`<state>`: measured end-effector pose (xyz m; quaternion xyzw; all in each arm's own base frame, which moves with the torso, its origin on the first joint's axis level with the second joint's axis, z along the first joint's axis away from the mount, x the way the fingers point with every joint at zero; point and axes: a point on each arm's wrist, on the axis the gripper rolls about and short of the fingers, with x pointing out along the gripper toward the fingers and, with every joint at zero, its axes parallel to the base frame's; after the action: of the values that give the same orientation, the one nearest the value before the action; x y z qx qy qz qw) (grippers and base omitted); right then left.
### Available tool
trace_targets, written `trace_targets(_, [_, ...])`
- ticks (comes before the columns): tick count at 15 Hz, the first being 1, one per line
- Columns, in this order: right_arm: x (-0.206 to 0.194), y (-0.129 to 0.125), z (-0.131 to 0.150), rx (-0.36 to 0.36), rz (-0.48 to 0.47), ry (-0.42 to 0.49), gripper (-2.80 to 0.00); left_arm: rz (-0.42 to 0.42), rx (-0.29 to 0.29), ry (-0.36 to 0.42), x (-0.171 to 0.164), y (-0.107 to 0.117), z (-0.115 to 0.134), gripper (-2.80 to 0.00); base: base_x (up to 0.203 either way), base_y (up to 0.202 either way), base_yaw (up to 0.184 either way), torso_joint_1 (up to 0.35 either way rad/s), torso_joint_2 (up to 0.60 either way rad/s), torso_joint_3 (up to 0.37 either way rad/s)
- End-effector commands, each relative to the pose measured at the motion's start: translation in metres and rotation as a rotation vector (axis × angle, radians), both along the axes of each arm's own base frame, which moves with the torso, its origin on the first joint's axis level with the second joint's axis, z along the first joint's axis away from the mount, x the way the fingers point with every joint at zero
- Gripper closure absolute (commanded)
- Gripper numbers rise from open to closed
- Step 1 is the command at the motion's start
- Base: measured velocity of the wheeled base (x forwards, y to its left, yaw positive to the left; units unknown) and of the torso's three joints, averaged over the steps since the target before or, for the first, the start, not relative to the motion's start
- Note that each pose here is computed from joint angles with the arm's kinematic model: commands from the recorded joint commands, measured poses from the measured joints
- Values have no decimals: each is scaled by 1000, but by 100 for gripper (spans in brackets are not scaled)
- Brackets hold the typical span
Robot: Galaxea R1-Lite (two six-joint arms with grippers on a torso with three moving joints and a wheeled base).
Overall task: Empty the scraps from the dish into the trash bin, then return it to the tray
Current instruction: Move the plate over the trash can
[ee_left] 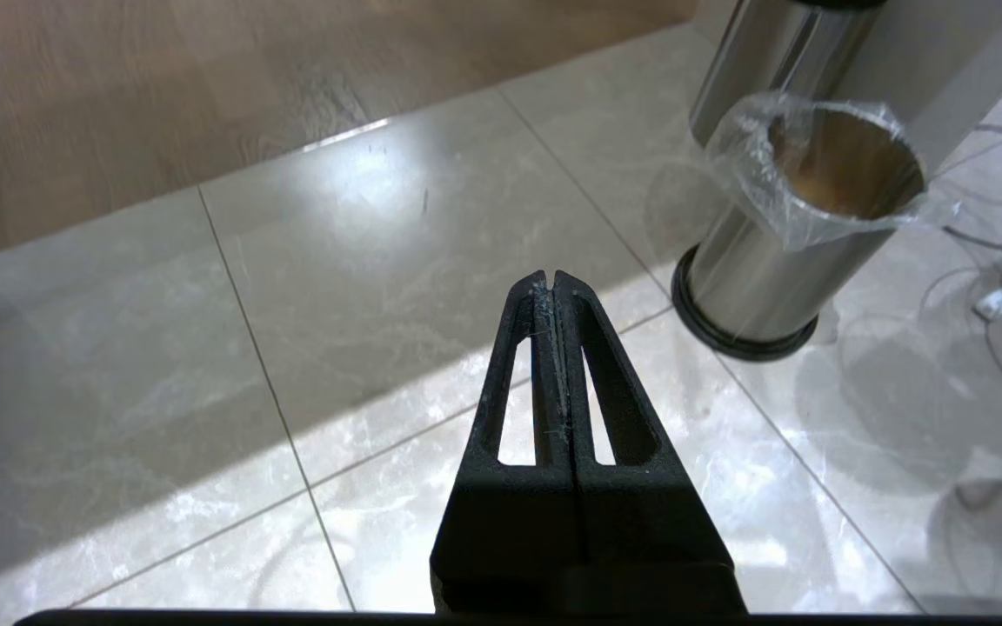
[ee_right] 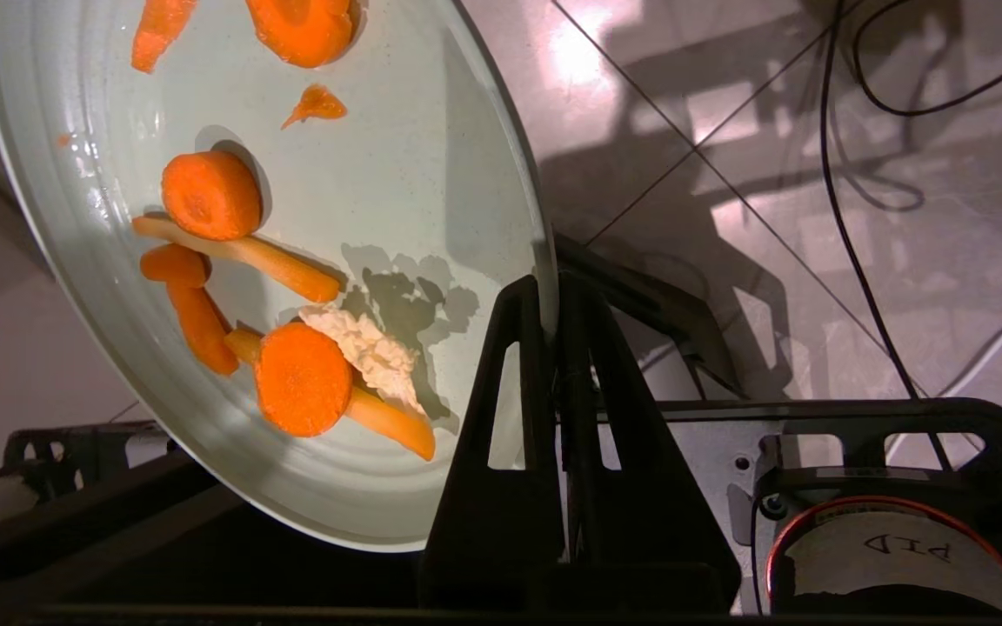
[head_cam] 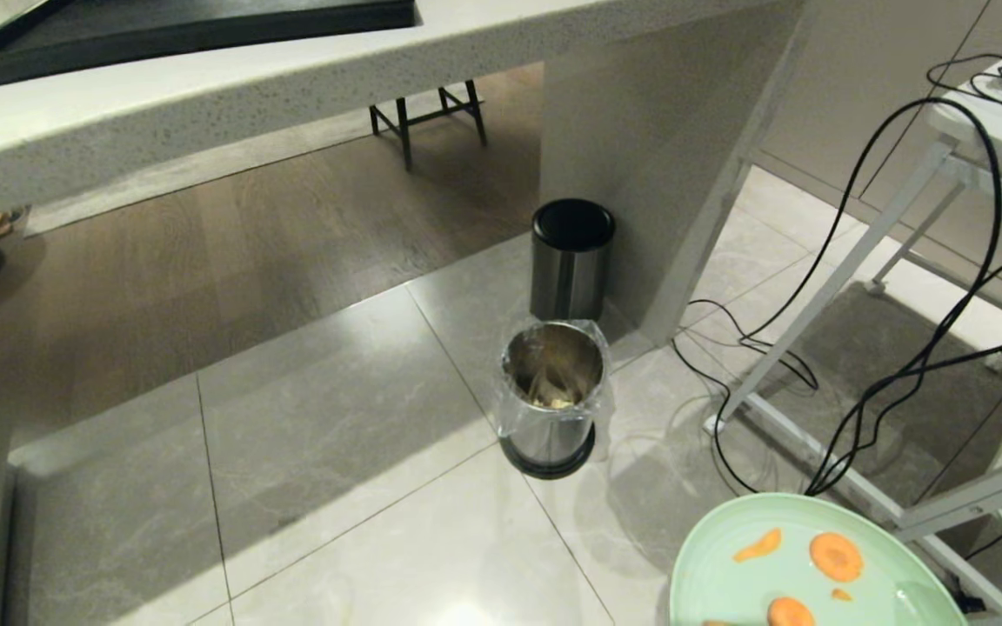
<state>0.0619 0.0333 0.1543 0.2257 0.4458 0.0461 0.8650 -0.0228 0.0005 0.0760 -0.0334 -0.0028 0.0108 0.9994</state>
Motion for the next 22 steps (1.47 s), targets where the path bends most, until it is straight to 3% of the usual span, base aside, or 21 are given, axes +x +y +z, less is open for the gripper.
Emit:
trace_targets(1, [0, 0, 1, -4, -11, -5, 0, 0, -1, 0, 0, 0, 0, 0, 0, 0, 0, -1, -1, -195])
trace_targets(16, [6, 1, 15, -11, -53, -100, 0, 0, -2, 0, 0, 0, 0, 0, 0, 0, 0, 3, 2, -197])
trace_targets(22, [9, 3, 21, -59, 15, -170, 0, 0, -2, 0, 0, 0, 0, 0, 0, 0, 0, 2, 1, -196])
